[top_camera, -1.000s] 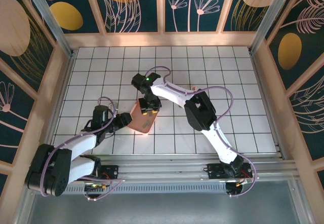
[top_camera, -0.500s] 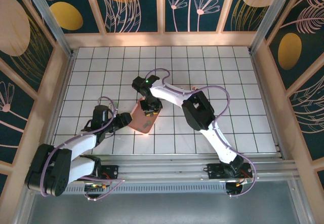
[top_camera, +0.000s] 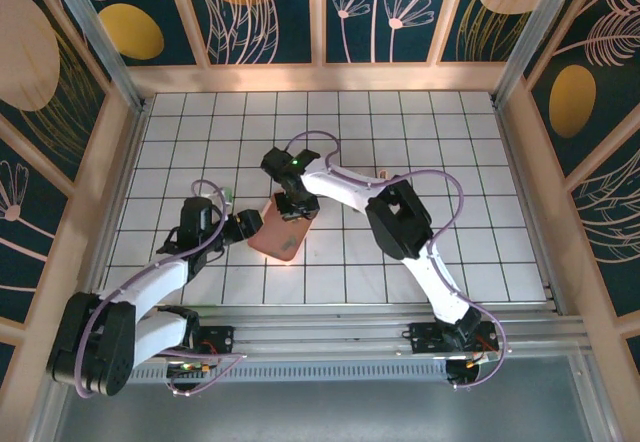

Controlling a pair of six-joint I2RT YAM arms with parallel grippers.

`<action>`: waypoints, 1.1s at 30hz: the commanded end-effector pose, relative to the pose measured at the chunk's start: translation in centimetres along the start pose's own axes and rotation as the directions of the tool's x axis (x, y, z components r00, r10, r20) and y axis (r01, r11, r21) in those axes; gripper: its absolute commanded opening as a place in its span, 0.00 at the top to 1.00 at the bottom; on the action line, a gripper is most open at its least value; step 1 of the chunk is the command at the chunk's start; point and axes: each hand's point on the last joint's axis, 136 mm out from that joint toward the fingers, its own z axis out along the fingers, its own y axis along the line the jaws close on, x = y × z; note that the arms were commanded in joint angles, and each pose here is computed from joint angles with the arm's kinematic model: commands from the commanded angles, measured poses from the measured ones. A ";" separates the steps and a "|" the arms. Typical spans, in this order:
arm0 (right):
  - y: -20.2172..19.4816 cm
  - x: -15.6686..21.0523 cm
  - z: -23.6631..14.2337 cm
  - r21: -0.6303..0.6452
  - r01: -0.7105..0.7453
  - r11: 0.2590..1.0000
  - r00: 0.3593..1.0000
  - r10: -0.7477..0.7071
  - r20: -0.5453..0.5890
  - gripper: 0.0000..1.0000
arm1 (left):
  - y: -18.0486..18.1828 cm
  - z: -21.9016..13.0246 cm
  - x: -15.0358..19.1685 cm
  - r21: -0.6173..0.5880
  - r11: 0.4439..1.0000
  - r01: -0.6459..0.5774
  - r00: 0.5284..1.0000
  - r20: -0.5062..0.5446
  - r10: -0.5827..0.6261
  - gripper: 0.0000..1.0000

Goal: Load the staples into the stapler

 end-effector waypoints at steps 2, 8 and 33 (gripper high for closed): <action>2.3 -2.4 -6.1 -0.140 0.059 0.988 0.978 -0.030 0.205 0.80 | -2.2 -1.3 -3.6 0.004 0.984 -0.180 0.978 0.106 0.178 0.33; 2.6 -2.1 -10.5 -0.333 0.116 0.936 0.938 0.007 0.346 0.80 | -7.6 -4.2 -7.0 0.071 0.853 -0.517 0.829 0.290 0.478 0.31; 0.2 5.3 -24.8 -0.702 0.518 0.489 0.776 0.077 0.626 0.80 | -19.2 -9.4 -4.2 0.087 -0.232 -0.969 -0.124 0.639 0.759 0.41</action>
